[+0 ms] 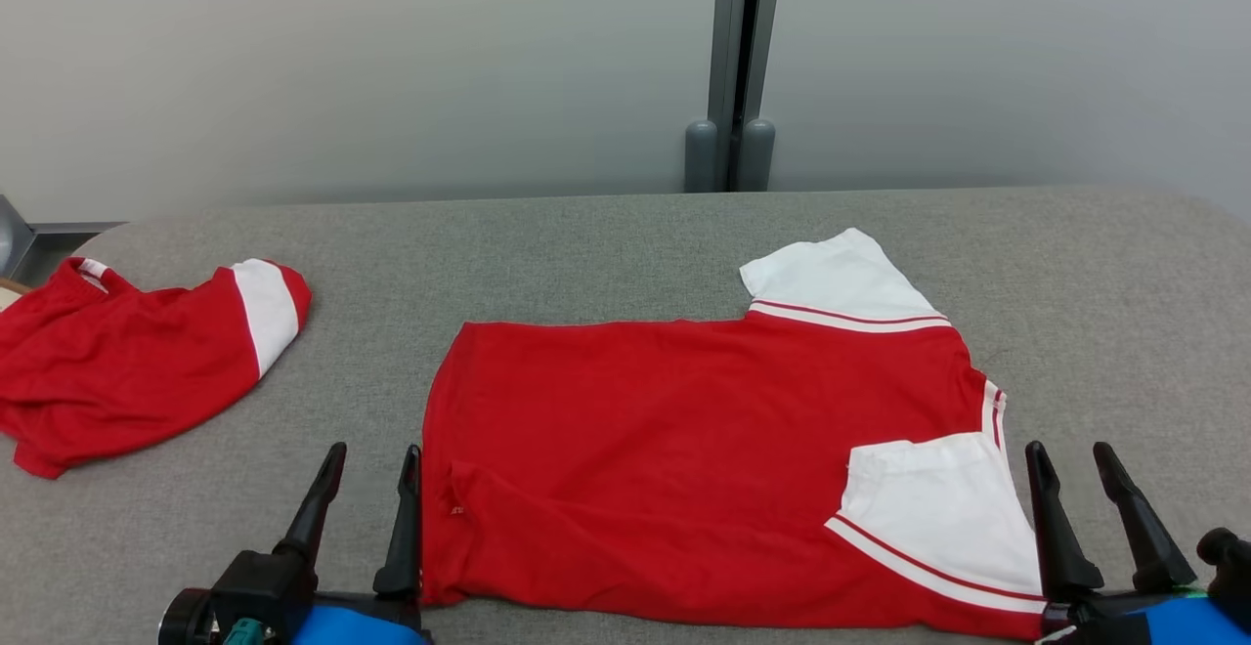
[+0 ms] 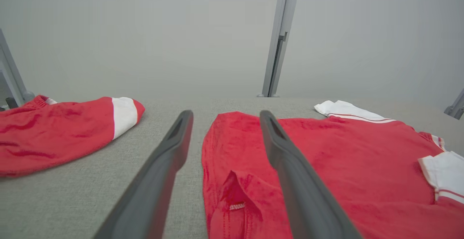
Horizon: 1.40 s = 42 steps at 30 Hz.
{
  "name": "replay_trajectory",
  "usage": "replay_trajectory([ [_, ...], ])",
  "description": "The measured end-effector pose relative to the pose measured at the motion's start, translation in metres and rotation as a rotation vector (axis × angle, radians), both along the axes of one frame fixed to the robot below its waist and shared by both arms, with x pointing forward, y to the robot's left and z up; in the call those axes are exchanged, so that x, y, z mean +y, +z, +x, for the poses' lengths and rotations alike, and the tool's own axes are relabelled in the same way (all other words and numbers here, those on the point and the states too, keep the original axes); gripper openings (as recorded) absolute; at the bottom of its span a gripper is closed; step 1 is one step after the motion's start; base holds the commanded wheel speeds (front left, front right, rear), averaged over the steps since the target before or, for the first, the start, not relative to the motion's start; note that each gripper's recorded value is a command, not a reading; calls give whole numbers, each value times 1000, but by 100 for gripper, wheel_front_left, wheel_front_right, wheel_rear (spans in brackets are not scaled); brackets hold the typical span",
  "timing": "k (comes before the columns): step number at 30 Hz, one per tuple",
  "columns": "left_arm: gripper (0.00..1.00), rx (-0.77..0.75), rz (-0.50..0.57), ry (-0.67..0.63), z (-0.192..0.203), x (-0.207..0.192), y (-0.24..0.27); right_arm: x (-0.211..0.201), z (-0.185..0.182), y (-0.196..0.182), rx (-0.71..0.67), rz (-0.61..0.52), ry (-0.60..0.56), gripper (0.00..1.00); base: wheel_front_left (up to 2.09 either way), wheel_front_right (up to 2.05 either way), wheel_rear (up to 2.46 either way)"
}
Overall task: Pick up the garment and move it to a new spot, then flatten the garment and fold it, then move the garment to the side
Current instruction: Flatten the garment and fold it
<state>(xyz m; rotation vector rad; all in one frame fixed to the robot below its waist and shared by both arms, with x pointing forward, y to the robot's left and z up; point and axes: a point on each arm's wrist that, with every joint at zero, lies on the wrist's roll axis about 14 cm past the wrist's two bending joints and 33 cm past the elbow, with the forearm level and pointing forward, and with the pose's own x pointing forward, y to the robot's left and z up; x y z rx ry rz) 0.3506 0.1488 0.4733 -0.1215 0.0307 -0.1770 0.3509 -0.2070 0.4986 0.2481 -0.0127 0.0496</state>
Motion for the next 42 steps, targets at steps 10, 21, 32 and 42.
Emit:
replay_trajectory([
  [10, 100, -79, 41, 75, 6, 17, 23, 25, 7, 26, -123, -48, 34, 100, 0, 0, 0],
  [21, 100, -52, 88, 114, 1, 30, 14, 38, 7, 16, -103, -88, 48, 100, 0, 0, 0],
  [32, 100, -20, 91, 128, -2, 33, 4, 36, 6, 5, -71, -120, 37, 100, 0, 0, 0],
  [42, 100, -2, 89, 104, 9, 29, -1, 35, 15, 3, -63, -112, 29, 100, 0, 0, 0],
])
